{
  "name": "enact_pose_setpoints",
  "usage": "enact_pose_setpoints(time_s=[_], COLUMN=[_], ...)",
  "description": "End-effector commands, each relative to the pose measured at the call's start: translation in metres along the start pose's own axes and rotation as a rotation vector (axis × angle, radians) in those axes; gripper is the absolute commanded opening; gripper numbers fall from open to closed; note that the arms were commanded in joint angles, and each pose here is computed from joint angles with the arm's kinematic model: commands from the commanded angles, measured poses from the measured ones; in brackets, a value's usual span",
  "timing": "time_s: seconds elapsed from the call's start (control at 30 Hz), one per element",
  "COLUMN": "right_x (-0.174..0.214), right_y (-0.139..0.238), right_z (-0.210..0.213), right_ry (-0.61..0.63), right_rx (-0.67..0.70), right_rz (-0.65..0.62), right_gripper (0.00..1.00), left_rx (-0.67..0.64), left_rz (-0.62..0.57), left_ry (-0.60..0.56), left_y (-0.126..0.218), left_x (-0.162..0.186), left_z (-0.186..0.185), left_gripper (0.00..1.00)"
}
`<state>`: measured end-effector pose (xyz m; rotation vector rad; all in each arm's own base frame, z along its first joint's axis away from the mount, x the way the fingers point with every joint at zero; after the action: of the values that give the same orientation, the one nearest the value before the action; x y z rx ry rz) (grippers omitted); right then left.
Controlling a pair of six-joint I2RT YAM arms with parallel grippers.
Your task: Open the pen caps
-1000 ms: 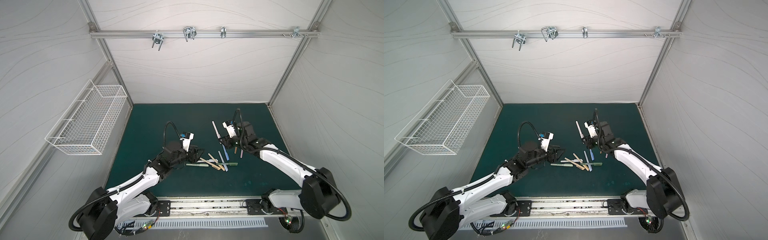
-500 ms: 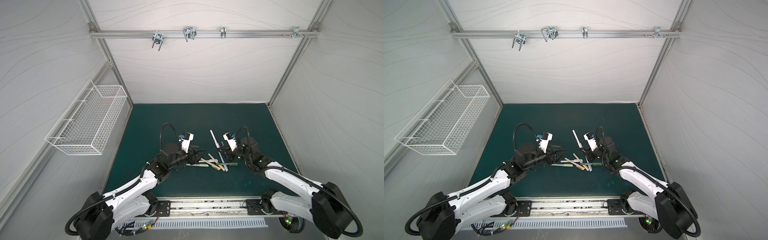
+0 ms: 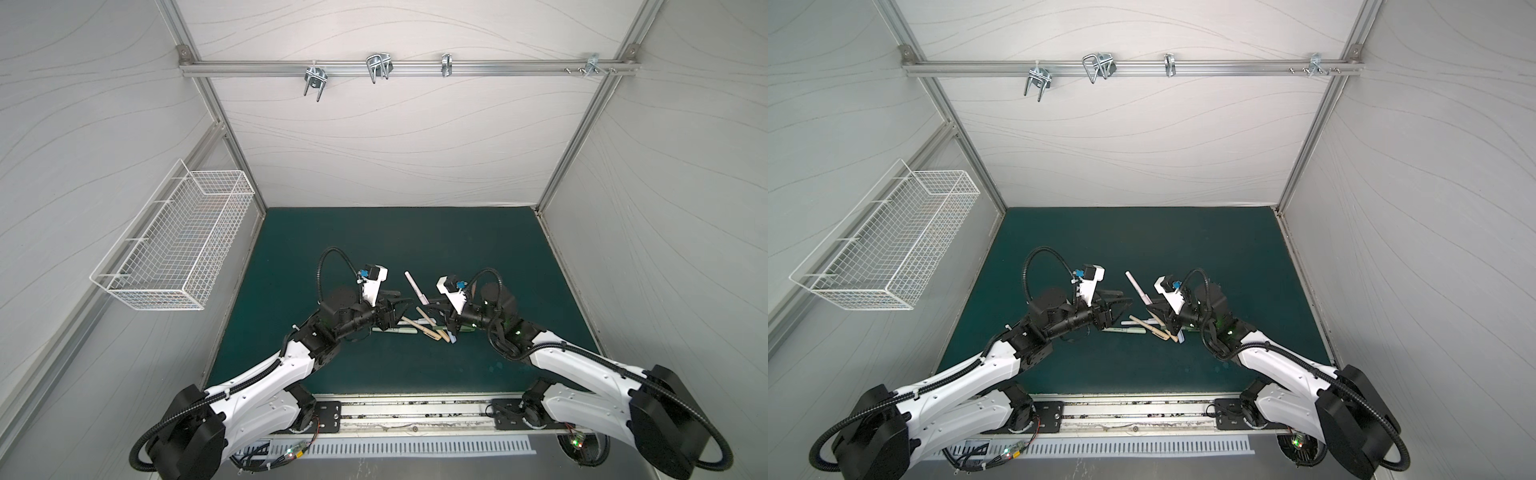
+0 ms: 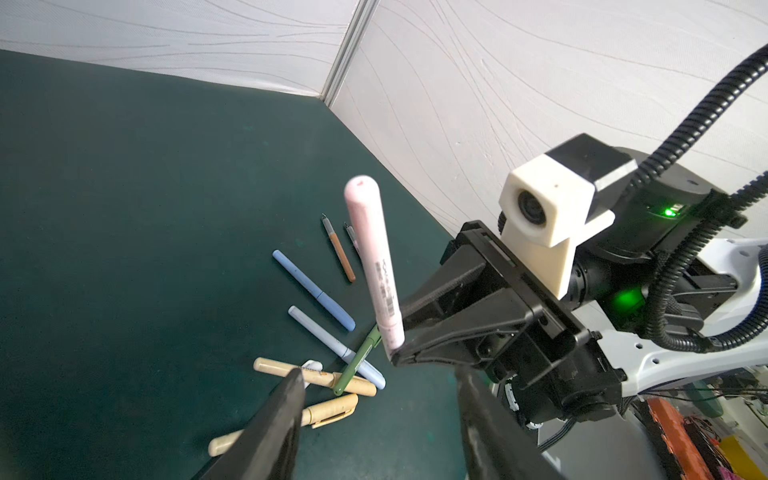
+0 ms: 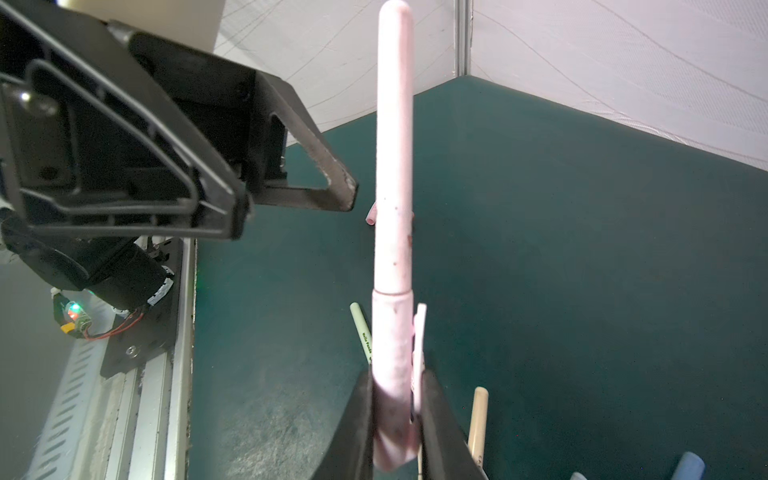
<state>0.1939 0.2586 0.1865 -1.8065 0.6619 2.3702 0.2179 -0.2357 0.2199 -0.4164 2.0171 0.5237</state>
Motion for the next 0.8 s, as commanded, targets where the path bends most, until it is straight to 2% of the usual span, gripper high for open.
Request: enact_pose_setpoints(time_s=[0.0, 0.4, 0.77], right_x=[-0.005, 0.003, 0.008], right_y=[-0.004, -0.01, -0.013], right_z=[0.012, 0.019, 0.024], right_ry=[0.084, 0.162, 0.216], right_rx=[-0.059, -0.106, -0.1], right_rz=[-0.019, 0.013, 0.038], right_gripper=[0.07, 0.06, 0.05], left_rx=[0.035, -0.059, -0.034], left_rz=[-0.064, -0.14, -0.13], left_ry=[-0.029, -0.018, -0.023], left_y=[0.003, 0.015, 0.015], left_x=[-0.014, -0.021, -0.021], left_z=[-0.009, 0.001, -0.003], left_gripper=[0.59, 0.51, 0.47])
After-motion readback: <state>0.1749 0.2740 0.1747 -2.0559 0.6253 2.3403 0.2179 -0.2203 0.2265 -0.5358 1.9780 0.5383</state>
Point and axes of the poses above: each gripper's point midway between its finger pads, its own y axis back along the fingers, its own z axis along the line the jaws close on, x = y × z, the point moved 3 cm from there along y, back along the fingers, and after that the axes turned 6 degrees about -y, right-handed, at the moved point
